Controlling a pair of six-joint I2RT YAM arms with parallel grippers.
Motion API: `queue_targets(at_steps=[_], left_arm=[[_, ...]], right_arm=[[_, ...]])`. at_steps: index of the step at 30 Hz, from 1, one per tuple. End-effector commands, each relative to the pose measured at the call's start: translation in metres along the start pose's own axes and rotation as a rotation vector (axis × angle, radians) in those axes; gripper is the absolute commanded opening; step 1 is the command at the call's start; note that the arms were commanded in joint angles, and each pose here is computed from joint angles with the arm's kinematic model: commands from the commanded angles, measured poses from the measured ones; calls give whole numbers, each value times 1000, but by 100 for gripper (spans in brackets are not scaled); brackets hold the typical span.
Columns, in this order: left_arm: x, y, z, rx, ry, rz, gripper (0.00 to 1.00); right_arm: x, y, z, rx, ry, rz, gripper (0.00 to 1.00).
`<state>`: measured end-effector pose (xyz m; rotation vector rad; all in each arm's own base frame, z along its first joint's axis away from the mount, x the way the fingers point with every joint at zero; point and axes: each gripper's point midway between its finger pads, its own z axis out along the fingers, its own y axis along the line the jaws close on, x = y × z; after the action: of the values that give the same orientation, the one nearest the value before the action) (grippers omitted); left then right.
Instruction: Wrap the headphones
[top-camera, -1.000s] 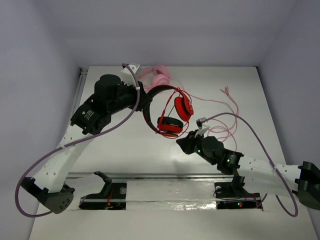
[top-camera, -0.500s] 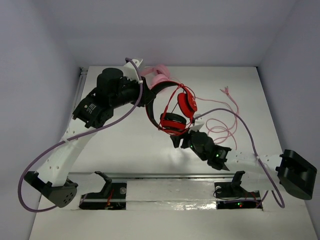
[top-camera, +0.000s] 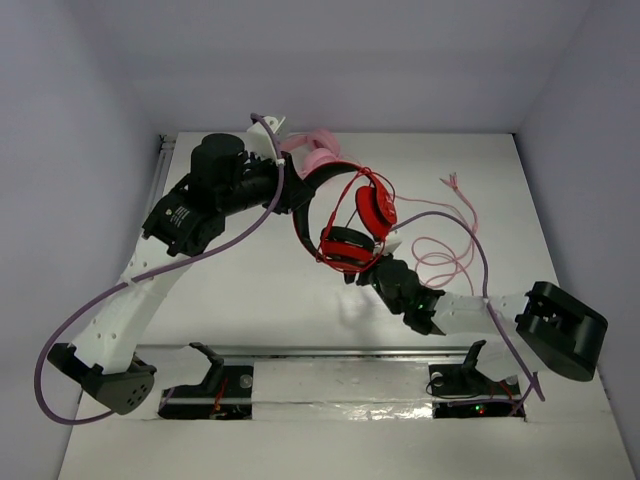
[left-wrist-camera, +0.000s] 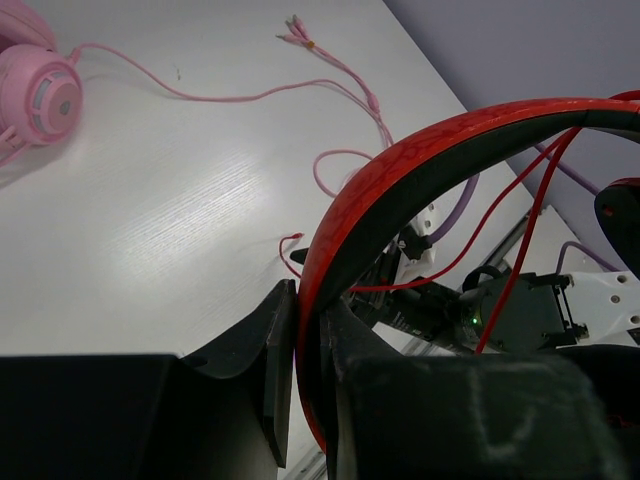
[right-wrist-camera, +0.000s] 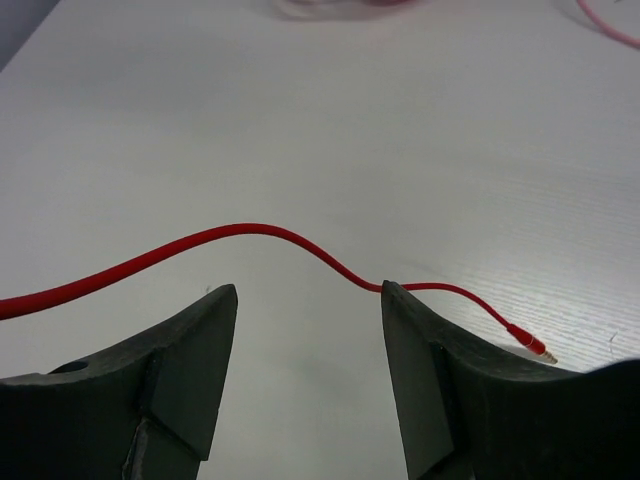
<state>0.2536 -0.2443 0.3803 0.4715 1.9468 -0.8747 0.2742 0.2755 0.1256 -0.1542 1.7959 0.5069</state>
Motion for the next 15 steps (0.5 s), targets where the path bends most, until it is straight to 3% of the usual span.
queue_targets(at_steps=[1, 10, 13, 14, 15], left_arm=[[-32, -22, -16, 68, -102, 7, 0], [-33, -26, -21, 85, -99, 12, 0], [-33, -28, -22, 92, -99, 8, 0], [-33, -29, -23, 95, -100, 6, 0], [-33, -28, -22, 93, -101, 4, 0]], right_arm=[[-39, 2, 3, 32, -124, 22, 65], [-56, 12, 20, 18, -216, -57, 59], [-68, 18, 15, -20, -261, -53, 43], [-69, 19, 13, -31, -269, -46, 29], [-73, 22, 10, -56, -284, -34, 23]])
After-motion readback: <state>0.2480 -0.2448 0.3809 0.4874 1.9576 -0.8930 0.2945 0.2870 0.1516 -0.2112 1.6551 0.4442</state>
